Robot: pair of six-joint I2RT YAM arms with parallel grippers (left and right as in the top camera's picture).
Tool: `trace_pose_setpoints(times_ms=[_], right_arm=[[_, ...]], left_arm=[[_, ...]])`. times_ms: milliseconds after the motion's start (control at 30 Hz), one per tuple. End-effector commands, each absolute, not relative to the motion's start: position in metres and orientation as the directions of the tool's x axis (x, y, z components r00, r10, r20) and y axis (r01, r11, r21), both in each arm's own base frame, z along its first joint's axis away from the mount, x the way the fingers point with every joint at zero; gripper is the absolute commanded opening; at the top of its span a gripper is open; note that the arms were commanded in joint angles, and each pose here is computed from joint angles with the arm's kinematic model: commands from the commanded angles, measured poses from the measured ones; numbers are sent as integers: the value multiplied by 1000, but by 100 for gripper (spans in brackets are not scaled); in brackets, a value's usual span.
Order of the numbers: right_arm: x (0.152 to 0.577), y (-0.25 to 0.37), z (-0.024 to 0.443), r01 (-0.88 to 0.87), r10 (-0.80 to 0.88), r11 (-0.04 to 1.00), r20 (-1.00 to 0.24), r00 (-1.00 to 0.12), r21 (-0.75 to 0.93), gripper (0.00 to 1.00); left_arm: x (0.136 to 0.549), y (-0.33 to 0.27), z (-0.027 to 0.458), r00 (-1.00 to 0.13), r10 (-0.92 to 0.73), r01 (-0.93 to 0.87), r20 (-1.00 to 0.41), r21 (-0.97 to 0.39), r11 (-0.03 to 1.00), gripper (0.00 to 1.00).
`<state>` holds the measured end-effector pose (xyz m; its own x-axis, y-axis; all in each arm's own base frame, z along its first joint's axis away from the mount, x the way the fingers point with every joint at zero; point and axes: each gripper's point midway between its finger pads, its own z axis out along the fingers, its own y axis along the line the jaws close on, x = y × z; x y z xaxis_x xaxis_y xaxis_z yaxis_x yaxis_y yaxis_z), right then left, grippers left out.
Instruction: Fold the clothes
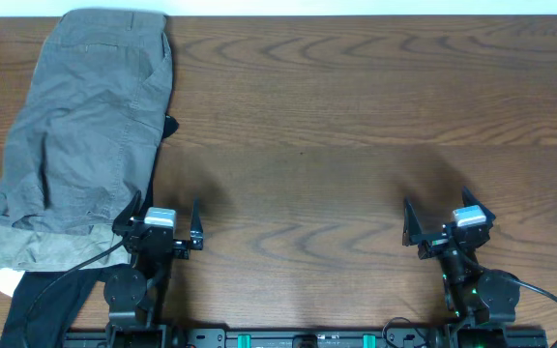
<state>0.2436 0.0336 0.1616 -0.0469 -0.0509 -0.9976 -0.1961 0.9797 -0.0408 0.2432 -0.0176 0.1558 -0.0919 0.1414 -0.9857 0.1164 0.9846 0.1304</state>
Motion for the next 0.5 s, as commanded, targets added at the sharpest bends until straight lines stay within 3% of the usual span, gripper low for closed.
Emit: trace_pose_setpoints(times_ms=[0, 467], right_arm=[[243, 37, 161, -212, -39, 977, -998, -48, -28, 99], [243, 35, 172, -201, -38, 979, -999, -5, -36, 99]], left_arm=[[243, -18, 140, -125, 136, 127, -983, 120, 985, 98], [243, -18, 141, -123, 136, 127, -983, 120, 985, 98]])
